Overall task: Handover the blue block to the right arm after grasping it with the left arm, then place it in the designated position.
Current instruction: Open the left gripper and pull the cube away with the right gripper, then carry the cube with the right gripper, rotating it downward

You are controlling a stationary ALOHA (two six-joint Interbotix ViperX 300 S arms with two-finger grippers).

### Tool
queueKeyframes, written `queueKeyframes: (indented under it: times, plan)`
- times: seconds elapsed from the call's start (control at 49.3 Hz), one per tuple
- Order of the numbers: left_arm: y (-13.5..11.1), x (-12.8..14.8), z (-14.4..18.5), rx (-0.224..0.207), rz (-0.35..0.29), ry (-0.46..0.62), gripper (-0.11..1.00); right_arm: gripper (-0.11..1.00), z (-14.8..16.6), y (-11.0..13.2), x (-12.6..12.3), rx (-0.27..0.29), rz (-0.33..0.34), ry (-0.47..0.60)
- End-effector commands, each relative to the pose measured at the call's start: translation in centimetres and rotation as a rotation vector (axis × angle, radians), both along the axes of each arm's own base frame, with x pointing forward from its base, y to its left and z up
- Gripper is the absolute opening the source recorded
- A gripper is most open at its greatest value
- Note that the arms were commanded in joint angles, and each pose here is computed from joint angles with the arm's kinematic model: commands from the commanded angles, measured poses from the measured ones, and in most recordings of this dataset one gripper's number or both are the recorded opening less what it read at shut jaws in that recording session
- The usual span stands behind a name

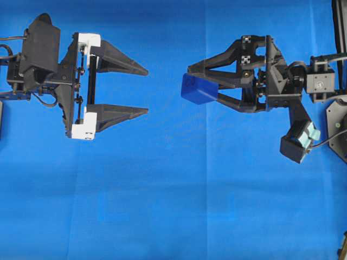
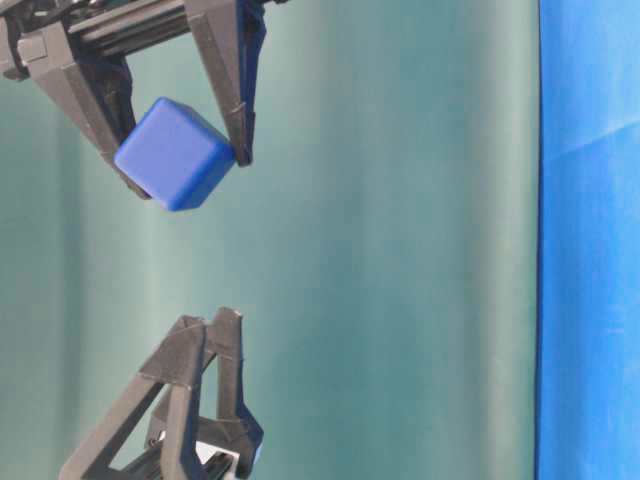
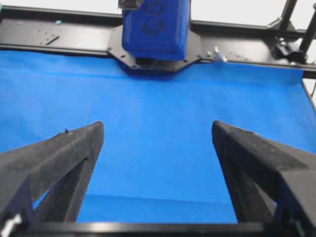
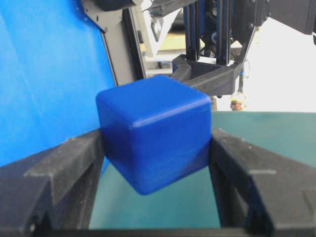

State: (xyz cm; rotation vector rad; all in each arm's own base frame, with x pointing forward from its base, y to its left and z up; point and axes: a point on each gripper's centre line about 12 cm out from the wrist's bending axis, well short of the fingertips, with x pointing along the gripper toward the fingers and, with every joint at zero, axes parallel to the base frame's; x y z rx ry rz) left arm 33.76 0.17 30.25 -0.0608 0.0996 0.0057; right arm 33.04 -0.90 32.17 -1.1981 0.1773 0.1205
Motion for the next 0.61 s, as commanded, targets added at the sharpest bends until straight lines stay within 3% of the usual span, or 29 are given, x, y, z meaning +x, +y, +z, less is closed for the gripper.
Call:
queueKeyframes:
  times: [0.0, 0.305, 0.589]
  plan:
    - [0.0, -0.17, 1.05, 0.0, 0.0, -0.032, 0.93, 0.55, 0.77, 0.07, -0.03, 0.045, -0.009, -0.022]
    - [0.0, -0.2, 1.08, 0.008, 0.0, -0.032, 0.93, 0.55, 0.67, 0.18, -0.2, 0.304, -0.075, -0.008]
    - [0.0, -0.2, 1.1, 0.014, -0.001, -0.034, 0.93, 0.55, 0.7, 0.26, -0.32, 0.635, -0.149, -0.011]
